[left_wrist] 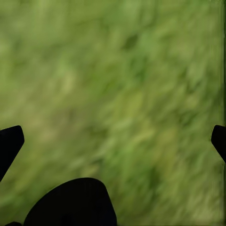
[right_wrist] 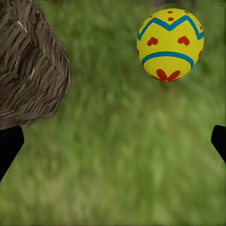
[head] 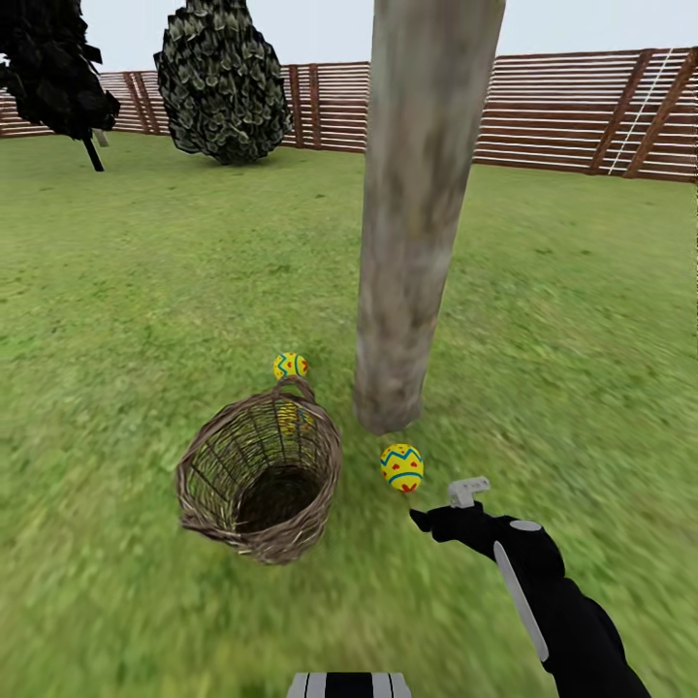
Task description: Take the three Easter eggs out of the wicker basket on the lawn in the garden, then place them on the lawn next to a single tree (choose any tree) so that all three eggs are next to the same tree and none are left in the basket.
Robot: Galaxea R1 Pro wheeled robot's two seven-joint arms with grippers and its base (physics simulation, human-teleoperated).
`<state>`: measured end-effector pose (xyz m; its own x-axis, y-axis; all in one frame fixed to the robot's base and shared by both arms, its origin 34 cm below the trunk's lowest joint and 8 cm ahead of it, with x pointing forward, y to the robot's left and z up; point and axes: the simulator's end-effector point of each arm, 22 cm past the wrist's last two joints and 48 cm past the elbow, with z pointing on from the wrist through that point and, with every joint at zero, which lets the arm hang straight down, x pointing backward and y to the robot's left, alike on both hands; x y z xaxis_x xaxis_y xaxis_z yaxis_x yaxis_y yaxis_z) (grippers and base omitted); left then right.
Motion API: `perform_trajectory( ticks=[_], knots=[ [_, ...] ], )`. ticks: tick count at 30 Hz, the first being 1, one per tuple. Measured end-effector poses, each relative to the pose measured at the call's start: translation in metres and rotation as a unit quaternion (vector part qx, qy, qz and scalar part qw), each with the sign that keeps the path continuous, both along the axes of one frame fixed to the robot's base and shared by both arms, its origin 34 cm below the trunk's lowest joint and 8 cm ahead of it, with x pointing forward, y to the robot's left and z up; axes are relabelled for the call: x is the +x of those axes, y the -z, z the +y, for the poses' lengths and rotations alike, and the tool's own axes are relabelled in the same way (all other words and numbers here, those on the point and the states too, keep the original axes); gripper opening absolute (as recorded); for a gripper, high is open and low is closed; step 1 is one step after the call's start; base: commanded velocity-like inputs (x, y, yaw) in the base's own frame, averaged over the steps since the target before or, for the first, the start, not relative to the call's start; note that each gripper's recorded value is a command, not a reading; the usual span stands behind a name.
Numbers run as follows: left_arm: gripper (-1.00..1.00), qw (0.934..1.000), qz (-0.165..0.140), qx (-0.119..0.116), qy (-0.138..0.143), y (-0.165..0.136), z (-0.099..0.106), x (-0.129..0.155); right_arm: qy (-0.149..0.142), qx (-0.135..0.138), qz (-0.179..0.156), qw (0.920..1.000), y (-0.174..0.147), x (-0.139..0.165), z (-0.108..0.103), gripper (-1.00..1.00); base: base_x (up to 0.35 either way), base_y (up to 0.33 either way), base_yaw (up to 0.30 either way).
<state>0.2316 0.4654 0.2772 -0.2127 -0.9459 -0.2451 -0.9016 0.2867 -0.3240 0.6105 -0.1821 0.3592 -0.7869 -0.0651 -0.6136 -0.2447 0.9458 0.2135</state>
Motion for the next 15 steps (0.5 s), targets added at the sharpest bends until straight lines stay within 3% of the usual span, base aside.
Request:
perform_trajectory(
  ticks=[2, 4, 9, 15],
  knots=[
    [1.00, 1.0000, -0.004, 0.000, 0.000, -0.001, 0.000, 0.002, 0.000, 0.000, -0.004, 1.0000, -0.005, 0.001, 0.000, 1.00, 0.000, 0.000, 0.000],
    [1.00, 1.0000, -0.009, -0.001, 0.000, -0.002, -0.001, 0.004, 0.006, -0.017, 0.022, 0.9996, 0.026, -0.023, -0.019, 1.00, 0.000, 0.000, 0.000],
    [1.00, 0.9998, -0.020, -0.002, -0.001, -0.006, -0.002, 0.009, 0.011, -0.028, 0.064, 0.9975, 0.050, -0.052, -0.032, 1.00, 0.000, 0.000, 0.000],
    [1.00, 0.9995, -0.033, -0.003, 0.000, -0.010, -0.002, 0.016, 0.009, -0.012, 0.077, 0.9969, 0.047, -0.061, -0.011, 1.00, 0.000, 0.000, 0.000]
  ],
)
